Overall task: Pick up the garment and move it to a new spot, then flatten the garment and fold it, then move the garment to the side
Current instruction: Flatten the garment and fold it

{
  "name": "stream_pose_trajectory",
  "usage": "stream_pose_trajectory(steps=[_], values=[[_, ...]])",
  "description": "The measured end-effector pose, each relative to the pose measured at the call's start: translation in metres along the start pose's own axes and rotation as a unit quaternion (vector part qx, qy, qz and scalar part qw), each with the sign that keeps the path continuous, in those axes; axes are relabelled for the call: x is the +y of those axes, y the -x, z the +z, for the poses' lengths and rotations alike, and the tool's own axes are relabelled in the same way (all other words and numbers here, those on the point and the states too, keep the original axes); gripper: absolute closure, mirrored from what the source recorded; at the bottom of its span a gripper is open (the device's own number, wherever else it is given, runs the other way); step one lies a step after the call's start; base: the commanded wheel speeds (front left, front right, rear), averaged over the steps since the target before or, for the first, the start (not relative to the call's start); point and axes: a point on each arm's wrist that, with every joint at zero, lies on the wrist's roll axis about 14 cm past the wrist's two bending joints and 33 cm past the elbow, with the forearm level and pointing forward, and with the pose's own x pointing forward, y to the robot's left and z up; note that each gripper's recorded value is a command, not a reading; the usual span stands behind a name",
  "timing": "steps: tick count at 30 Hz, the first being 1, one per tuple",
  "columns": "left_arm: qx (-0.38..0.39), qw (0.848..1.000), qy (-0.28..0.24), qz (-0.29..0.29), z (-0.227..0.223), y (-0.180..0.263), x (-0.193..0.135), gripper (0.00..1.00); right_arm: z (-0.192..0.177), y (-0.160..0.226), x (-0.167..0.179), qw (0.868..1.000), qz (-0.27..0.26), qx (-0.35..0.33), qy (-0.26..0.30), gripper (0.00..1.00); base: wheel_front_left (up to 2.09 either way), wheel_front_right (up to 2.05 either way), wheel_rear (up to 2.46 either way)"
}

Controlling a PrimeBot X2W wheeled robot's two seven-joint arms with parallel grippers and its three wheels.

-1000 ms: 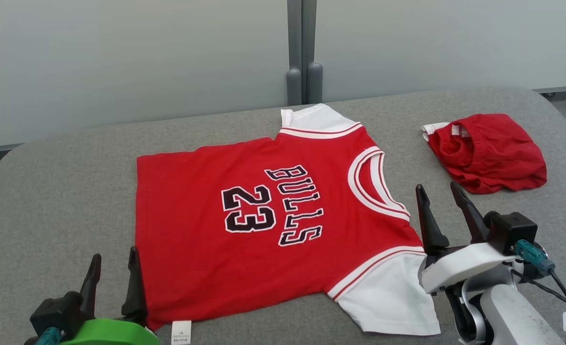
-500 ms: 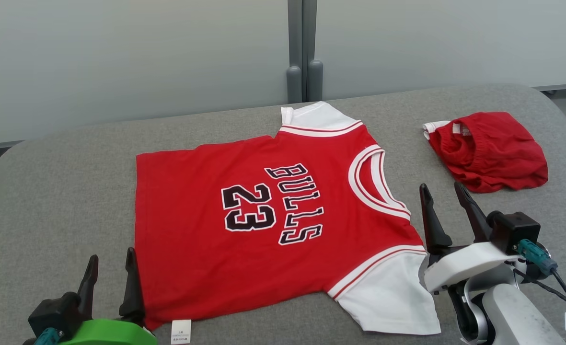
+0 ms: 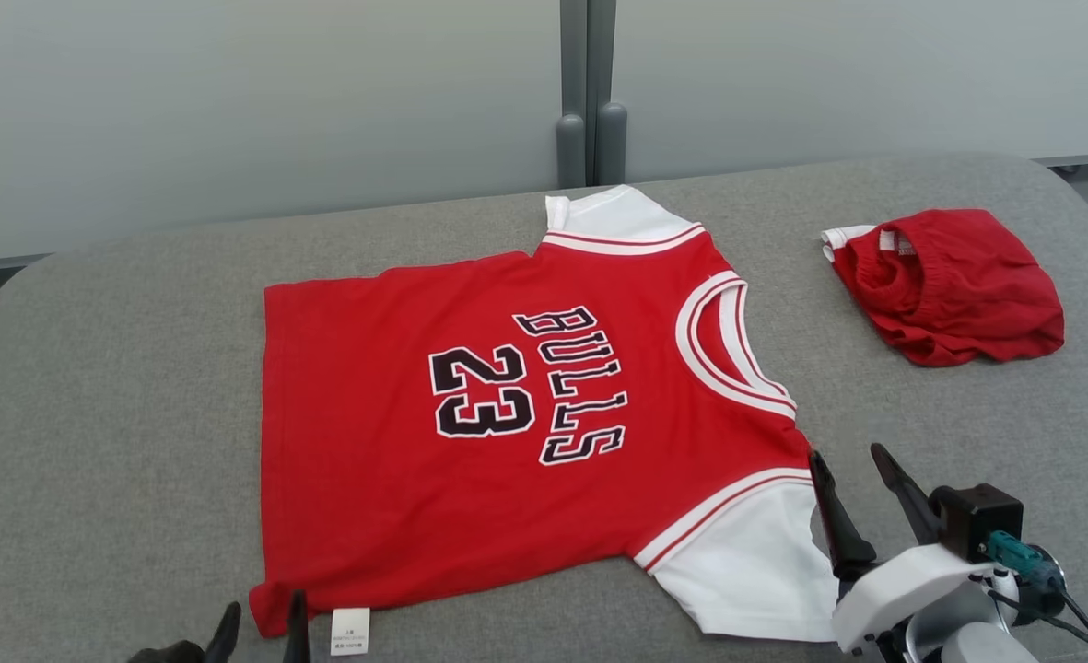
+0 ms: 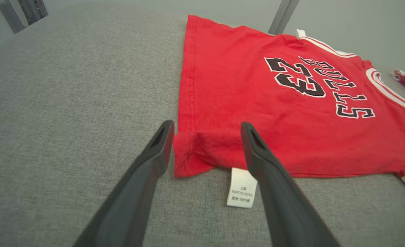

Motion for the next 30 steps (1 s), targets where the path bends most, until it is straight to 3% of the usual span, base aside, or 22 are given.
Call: stream_pose_trajectory(steps=[9, 29, 30], values=[[0.044, 0.998, 0.041, 0.002, -0.023, 0.005, -0.002, 0.0, -0.024, 0.01, -0.004, 0.999, 0.0, 0.039, -0.01, 0.0, 0.0, 0.0, 0.0], [0.086, 0.996, 0.026, 0.019, -0.04, -0.011, 0.014, 0.0, -0.039, 0.018, -0.006, 0.998, 0.002, 0.061, -0.024, 0.0, 0.0, 0.0, 0.0], [0.087, 0.996, 0.025, 0.018, -0.041, -0.011, 0.014, 0.11, -0.041, 0.019, -0.007, 0.998, 0.001, 0.065, -0.026, 0.0, 0.0, 0.0, 0.0]])
